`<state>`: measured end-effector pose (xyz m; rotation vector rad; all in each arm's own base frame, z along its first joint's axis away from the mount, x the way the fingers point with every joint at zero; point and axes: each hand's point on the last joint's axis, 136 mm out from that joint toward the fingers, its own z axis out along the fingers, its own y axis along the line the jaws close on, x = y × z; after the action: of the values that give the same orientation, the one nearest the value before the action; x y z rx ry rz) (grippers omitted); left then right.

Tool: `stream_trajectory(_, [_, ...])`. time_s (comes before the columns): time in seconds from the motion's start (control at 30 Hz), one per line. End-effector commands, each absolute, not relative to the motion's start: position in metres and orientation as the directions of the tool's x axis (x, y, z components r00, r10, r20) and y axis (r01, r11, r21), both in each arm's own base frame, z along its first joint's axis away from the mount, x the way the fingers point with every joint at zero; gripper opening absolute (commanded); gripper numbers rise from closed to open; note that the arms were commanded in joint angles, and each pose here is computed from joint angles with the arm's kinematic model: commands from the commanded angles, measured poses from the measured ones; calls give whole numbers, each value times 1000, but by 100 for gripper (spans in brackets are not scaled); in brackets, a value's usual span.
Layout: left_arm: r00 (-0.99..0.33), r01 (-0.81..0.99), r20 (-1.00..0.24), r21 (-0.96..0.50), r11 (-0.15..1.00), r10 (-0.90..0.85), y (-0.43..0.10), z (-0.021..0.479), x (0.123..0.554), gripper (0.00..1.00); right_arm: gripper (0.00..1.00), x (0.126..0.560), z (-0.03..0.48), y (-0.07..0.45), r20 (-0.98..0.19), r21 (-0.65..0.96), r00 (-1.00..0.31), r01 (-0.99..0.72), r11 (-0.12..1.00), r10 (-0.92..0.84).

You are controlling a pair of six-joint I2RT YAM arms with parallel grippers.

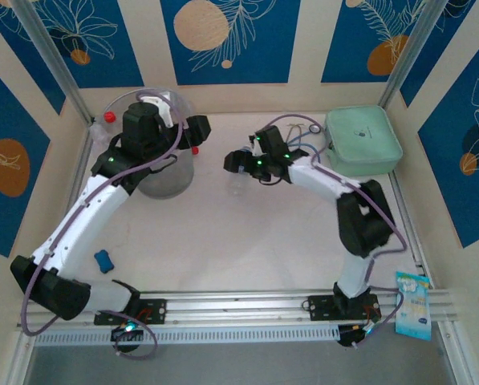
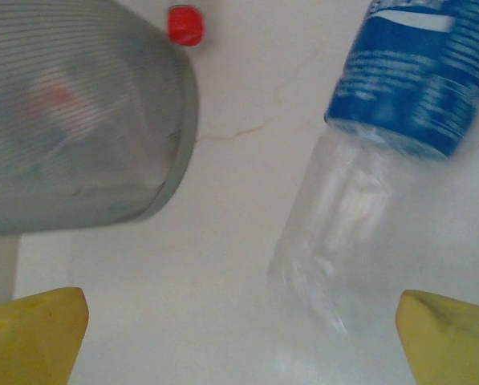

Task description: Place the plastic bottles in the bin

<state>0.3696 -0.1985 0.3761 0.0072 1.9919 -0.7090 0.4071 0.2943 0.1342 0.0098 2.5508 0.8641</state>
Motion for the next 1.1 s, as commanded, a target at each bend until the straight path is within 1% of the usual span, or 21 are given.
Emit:
stream_trajectory(0.0, [-489, 277, -835, -424, 862, -253, -183, 380, 353, 88, 99, 416, 95, 288, -321, 484, -933, -11, 875, 165])
stream_trajectory(0.2, [-473, 272, -847, -402, 875, -242, -175, 380, 346, 89, 99, 421, 52, 278, -266, 374, -952, 44, 926, 153])
stream_trajectory(0.27, [-472, 274, -849, -397, 876, -237, -175, 380, 346, 89, 99, 421, 45, 273, -253, 366, -955, 56, 929, 157])
stream_trajectory(0.33, [-474, 273, -848, -396, 877, -236, -175, 377, 347, 89, 96, 419, 41, 272, -235, 378, -958, 63, 924, 162])
stream_trajectory(0.4, [-479, 273, -845, -400, 875, -236, -177, 375, 348, 89, 91, 416, 44, 269, -238, 384, -957, 62, 921, 163])
stream_trajectory(0.43, [-479, 275, -844, -404, 872, -240, -177, 375, 348, 89, 87, 415, 45, 267, -244, 386, -956, 58, 921, 163])
stream_trajectory(0.47, [-480, 275, -843, -407, 871, -243, -178, 375, 348, 89, 82, 413, 49, 265, -254, 391, -954, 51, 919, 161])
stream_trajectory(0.53, [-481, 276, -842, -411, 869, -246, -178, 374, 348, 89, 68, 410, 58, 263, -278, 400, -949, 28, 916, 150])
stream_trajectory(0.57, [-480, 276, -842, -413, 868, -248, -178, 375, 348, 89, 63, 407, 63, 260, -288, 403, -946, 17, 915, 145])
stream_trajectory(0.6, [-481, 277, -840, -416, 866, -250, -179, 375, 348, 89, 59, 404, 69, 259, -300, 405, -944, 3, 914, 136])
stream_trajectory(0.7, [-491, 295, -830, -444, 846, -265, -184, 378, 347, 90, 57, 389, 90, 255, -335, 426, -937, -62, 902, 94])
stream_trajectory(0.8, [-522, 369, -798, -529, 764, -301, -204, 388, 340, 90, 54, 367, 125, 263, -427, 532, -903, -215, 819, 41])
stream_trajectory(0.83, [-530, 391, -786, -559, 731, -318, -210, 392, 338, 91, 50, 356, 141, 268, -455, 598, -890, -283, 750, 26])
stream_trajectory(0.9, [-537, 418, -772, -594, 688, -340, -219, 397, 337, 92, 45, 336, 165, 274, -512, 665, -859, -405, 627, -12])
stream_trajectory(0.97, [-540, 430, -768, -603, 672, -344, -224, 397, 339, 94, 41, 315, 182, 279, -563, 679, -824, -505, 532, -63])
stream_trajectory(1.07, [-558, 426, -762, -604, 674, -329, -230, 386, 346, 96, 38, 291, 196, 287, -591, 710, -797, -586, 390, -121])
